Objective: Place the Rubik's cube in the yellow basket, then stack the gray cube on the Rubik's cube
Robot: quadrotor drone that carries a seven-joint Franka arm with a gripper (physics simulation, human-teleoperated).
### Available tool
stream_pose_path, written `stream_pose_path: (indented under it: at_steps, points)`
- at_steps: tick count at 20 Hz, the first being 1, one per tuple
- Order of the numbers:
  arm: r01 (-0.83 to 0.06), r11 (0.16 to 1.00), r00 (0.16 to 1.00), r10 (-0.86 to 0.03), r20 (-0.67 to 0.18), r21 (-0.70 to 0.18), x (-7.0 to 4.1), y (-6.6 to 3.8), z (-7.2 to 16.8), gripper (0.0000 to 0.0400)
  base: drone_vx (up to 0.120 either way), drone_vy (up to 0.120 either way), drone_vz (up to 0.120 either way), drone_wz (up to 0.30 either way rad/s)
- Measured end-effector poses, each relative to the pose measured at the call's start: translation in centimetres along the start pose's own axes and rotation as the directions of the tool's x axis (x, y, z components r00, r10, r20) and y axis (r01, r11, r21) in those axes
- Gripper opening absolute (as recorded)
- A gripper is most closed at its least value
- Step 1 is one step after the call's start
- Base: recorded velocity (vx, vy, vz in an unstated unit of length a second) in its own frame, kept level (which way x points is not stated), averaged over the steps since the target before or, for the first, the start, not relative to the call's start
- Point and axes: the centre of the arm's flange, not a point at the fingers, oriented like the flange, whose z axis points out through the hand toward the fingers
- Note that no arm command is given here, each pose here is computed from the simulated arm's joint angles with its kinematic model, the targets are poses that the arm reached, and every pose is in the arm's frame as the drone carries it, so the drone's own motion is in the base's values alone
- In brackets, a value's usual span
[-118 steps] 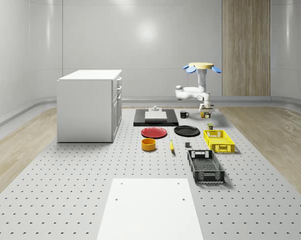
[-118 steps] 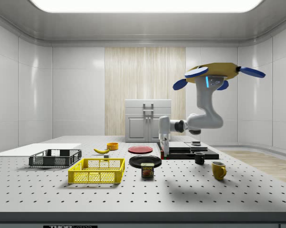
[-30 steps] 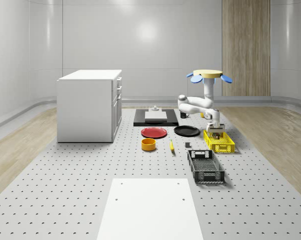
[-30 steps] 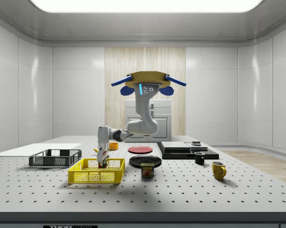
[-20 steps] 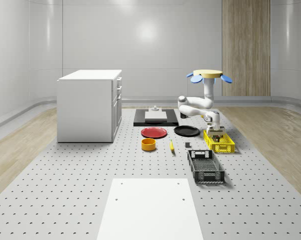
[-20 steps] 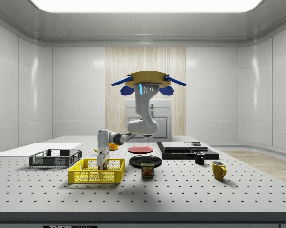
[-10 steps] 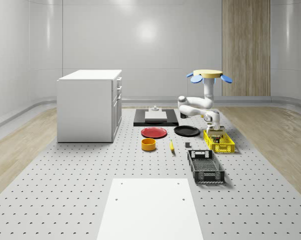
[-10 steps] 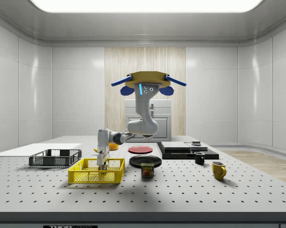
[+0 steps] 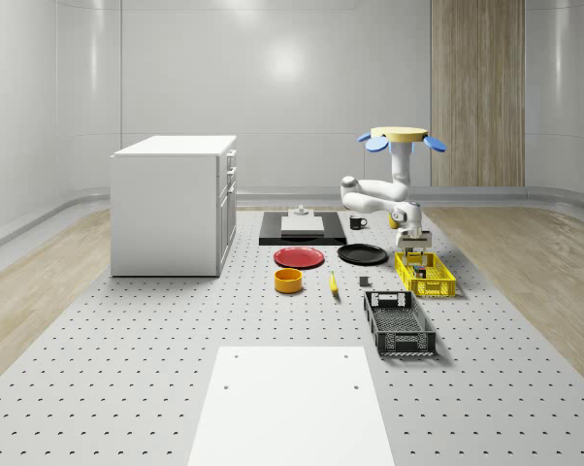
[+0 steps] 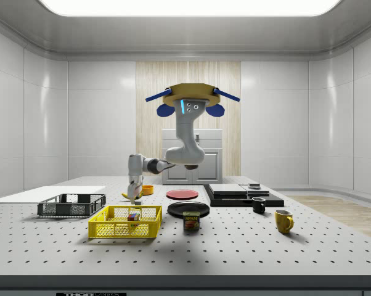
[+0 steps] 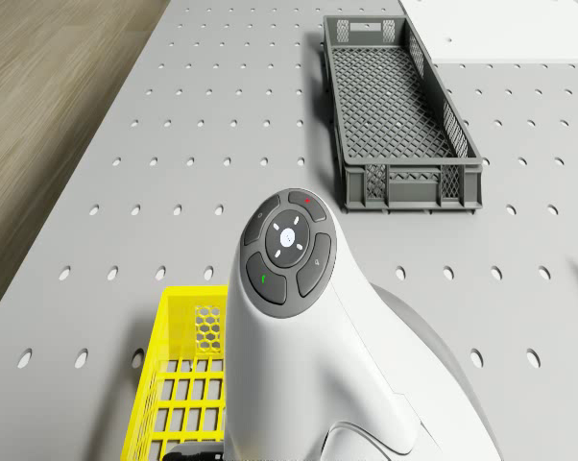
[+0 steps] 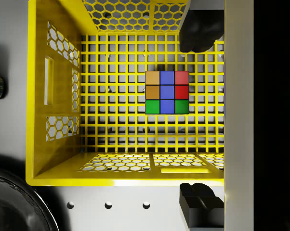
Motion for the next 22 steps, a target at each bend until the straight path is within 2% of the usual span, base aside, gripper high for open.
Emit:
stream_pose_path:
  at_steps: [13, 20, 22]
  points:
    - [0.0, 1.0, 1.0, 0.0, 0.0, 0.0, 0.0, 0.0, -0.24, 0.04, 0.0, -0.12, 0.0, 0.0]
    - [0.0, 1.0, 1.0, 0.0, 0.0, 0.0, 0.0, 0.0, -0.25, 0.04, 0.109, -0.12, 0.0, 0.0]
    - [0.0, 1.0, 1.0, 0.0, 0.0, 0.0, 0.0, 0.0, -0.25, 0.04, 0.04, -0.12, 0.0, 0.0]
